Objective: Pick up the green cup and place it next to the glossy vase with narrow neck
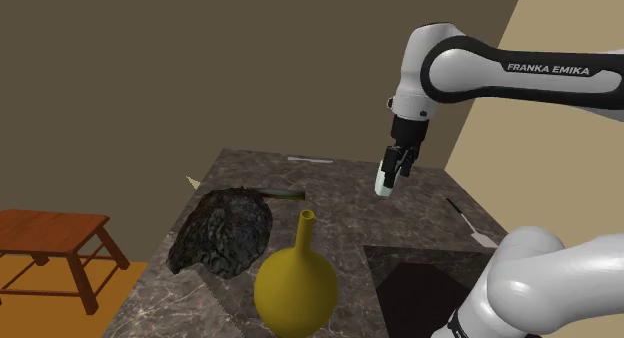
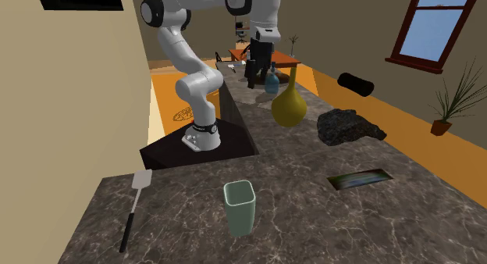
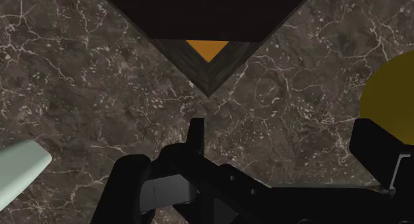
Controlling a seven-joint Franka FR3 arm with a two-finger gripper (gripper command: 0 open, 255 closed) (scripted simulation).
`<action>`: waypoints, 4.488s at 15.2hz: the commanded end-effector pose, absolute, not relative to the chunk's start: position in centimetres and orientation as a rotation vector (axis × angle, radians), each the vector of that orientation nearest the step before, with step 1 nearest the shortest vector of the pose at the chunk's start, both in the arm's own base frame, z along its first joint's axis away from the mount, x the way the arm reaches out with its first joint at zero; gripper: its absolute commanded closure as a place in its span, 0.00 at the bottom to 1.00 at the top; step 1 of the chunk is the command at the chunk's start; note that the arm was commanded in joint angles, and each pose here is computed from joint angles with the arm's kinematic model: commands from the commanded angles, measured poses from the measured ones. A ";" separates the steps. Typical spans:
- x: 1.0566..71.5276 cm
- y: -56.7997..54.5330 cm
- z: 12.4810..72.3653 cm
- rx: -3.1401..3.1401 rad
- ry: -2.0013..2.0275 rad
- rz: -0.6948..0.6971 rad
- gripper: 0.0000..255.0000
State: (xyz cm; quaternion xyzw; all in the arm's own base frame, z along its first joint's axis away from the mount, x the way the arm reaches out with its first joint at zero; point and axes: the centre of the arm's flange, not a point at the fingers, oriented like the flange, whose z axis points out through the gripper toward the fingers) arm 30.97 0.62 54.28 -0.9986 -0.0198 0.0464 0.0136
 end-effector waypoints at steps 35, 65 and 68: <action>47.0 -31.4 40.6 -3.145 -0.138 0.044 0.00; 46.9 -31.4 43.4 -3.145 -0.138 0.044 1.00; 46.9 -31.4 45.0 -3.145 -0.138 0.044 1.00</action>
